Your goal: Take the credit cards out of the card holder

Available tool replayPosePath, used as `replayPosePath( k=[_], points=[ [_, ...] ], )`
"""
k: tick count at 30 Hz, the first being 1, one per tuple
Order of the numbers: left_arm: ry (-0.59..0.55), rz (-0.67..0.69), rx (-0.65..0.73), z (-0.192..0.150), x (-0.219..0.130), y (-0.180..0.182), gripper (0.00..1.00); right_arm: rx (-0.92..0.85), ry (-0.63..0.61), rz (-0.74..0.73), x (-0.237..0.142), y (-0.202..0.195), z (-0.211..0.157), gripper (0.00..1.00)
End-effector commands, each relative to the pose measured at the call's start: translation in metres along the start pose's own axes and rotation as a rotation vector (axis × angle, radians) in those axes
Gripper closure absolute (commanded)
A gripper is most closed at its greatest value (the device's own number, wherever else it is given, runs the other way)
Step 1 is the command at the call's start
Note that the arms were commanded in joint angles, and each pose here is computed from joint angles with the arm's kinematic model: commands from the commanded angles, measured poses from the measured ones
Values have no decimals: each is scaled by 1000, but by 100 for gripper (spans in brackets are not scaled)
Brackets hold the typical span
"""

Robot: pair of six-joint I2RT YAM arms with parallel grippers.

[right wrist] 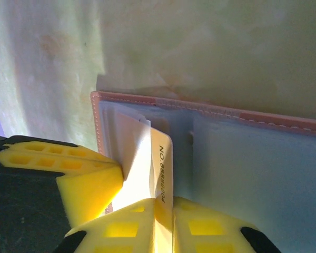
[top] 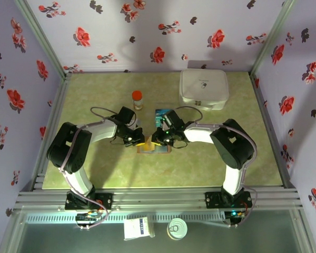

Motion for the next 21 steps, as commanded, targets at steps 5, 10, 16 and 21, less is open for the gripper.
replayPosePath(
  k=[5, 10, 16, 21],
  points=[
    [32, 60, -23, -8, 6, 13, 100, 3, -33, 34, -10, 3, 3, 90],
    [30, 59, -21, -7, 5, 12, 100, 16, -41, 15, -15, -5, 1, 92],
    [26, 59, -21, -7, 4, 12, 100, 16, -48, -14, -27, -12, -3, 92],
    [19, 52, -18, -7, 2, 11, 100, -18, -50, -23, -38, -8, -4, 93]
  ],
)
Point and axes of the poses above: each hand's point on the last joint's axis, 136 mm out from that joint toward the fingers, its own x axis out along the fingers, its own y axis along the line the jaws close on, z = x × y, the point moved 9 cm from there along -x, back along the fingers, and after that the axes turned 8 degrees about -x, right-handed, at the moved point
